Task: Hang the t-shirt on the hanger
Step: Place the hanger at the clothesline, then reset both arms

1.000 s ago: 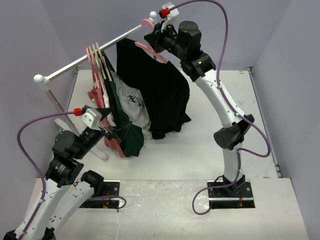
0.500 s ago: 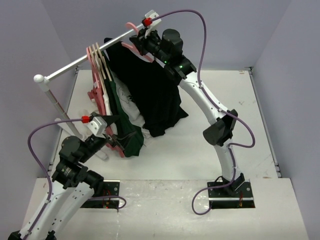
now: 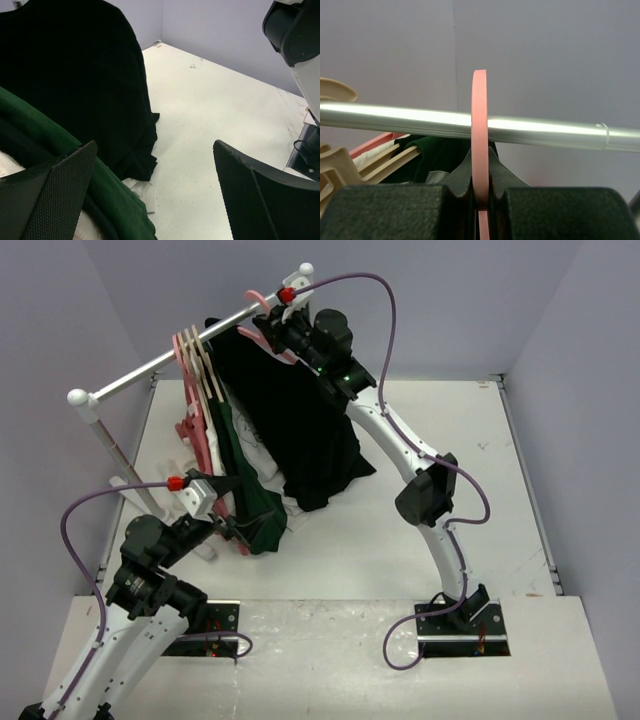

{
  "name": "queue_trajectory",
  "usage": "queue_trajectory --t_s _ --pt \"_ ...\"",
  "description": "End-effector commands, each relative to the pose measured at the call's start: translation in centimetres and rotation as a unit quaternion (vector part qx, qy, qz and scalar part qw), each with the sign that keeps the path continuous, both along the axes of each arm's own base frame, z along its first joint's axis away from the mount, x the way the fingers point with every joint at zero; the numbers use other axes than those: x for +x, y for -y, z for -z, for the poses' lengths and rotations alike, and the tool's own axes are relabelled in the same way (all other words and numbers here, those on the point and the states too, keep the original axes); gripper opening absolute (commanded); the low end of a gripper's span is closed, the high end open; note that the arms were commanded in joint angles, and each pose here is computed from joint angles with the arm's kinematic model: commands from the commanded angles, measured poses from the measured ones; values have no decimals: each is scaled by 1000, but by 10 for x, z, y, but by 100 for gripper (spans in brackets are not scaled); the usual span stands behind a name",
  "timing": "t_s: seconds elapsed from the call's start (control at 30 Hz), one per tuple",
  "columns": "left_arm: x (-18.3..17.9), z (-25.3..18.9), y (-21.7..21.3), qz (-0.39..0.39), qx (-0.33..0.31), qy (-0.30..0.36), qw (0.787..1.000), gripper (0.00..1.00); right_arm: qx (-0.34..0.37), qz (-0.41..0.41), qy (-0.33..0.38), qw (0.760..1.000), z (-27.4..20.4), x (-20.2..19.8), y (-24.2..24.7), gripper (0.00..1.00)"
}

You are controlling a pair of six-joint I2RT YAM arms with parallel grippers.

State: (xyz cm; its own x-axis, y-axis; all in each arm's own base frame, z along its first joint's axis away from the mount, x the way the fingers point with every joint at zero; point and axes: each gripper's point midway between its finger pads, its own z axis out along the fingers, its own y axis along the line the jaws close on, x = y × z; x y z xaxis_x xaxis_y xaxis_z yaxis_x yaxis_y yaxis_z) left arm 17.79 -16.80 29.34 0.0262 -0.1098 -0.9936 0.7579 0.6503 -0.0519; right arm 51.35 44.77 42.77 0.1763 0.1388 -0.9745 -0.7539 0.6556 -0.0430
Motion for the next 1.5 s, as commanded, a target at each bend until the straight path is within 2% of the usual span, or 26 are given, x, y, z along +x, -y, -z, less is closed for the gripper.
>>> queue_trajectory --t_s 0.0,0.4,0.6,0.63,0.73,0.8,0.87,0.93,1.0,1.03,1.1,1.17,1.27,1.33,1.4,1.47 --pt "-4 -10 3 15 -9 22 1000 100 79 6 99 992 -81 -19 11 0" --pt "-7 -11 3 19 -9 26 999 100 59 5 73 996 -46 -7 -3 0" --pt "0 -7 -3 -6 -5 18 1000 100 37 17 48 998 -27 -9 -5 1" --pt "2 -7 -5 -13 -4 16 1000 100 34 15 44 998 -26 -14 -4 3" --pt "3 -8 -8 -24 -5 18 1000 100 31 11 42 999 -30 -26 2 24" --pt "4 -9 -10 -31 -7 19 999 100 26 10 36 999 -31 -29 4 29" --pt "4 -9 -12 -36 -8 21 999 100 23 13 26 999 -31 -32 8 48" --pt "5 -10 -15 -43 -8 23 999 100 27 13 29 999 -39 -40 14 74" --pt "6 -10 -17 -51 -8 24 998 100 28 16 25 999 -39 -51 25 95" --pt "7 -10 -18 -55 -8 23 998 100 40 18 38 998 -57 -61 34 96" --pt "8 -11 -20 -62 -9 24 998 100 37 29 31 998 -54 -67 46 97" --pt "9 -12 -23 -69 -10 25 997 100 45 43 41 997 -73 -84 67 97" --pt "9 -17 -29 -83 -18 33 996 100 35 69 31 997 -63 -98 91 98" --pt "7 -22 -32 -90 -24 44 995 100 52 87 32 994 -87 -126 124 99" --pt "7 -29 -40 -109 -31 57 992 100 31 126 -17 991 -64 -129 145 99" --pt "10 -36 -54 -149 -41 64 986 100 29 167 -75 983 -56 -157 186 99"
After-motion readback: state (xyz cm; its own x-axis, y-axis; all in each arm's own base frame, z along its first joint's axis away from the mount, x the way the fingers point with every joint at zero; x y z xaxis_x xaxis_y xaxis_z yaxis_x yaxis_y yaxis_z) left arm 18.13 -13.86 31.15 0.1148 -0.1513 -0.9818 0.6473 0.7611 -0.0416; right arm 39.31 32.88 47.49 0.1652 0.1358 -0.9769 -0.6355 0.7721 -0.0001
